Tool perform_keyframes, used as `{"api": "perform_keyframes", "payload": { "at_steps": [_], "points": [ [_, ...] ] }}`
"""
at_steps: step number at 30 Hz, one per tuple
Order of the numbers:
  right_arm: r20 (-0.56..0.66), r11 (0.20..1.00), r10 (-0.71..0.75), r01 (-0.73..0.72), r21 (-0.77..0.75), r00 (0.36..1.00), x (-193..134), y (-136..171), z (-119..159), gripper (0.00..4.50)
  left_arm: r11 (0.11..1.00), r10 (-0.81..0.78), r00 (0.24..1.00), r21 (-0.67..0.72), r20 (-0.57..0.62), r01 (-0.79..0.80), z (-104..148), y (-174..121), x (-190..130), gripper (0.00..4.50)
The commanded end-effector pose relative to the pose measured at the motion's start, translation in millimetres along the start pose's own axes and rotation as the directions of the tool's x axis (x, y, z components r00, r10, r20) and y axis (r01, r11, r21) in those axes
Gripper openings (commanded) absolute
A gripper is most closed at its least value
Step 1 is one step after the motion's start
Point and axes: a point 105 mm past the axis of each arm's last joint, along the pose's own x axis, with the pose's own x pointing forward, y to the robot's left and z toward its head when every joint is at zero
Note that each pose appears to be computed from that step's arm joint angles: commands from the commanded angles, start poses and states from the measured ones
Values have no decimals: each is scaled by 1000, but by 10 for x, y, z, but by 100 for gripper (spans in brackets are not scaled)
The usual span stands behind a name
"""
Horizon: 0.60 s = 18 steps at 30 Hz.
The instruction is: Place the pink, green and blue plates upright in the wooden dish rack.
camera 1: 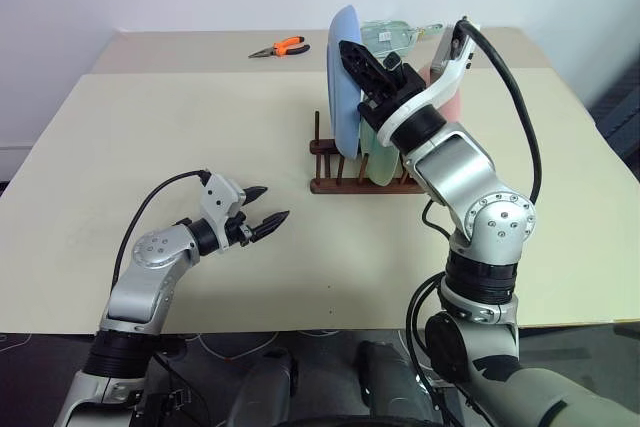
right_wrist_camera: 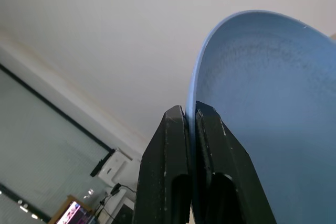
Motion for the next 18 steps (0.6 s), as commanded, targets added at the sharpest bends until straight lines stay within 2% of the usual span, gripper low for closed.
{"api": "perform_keyframes", "payload": {
  "at_steps": [1,9,16,18],
  "points": [
    [29,997,77,-77,-17,997,36,230,90,2,999,-13,999,34,43,11,139,-16,26,346],
    [52,993,117,-117,5,992,28,409,140,2,999,-16,999,29,41,15,127,-31,29,346],
    [48,998,20,-23,67,999,82,186,51,2,999,-21,999,29,46,19,143,-34,39,346],
    [37,996,-49,46,82,998,139,0,11,2,999,-21,999,30,46,20,147,-29,34,346]
  ]
}}
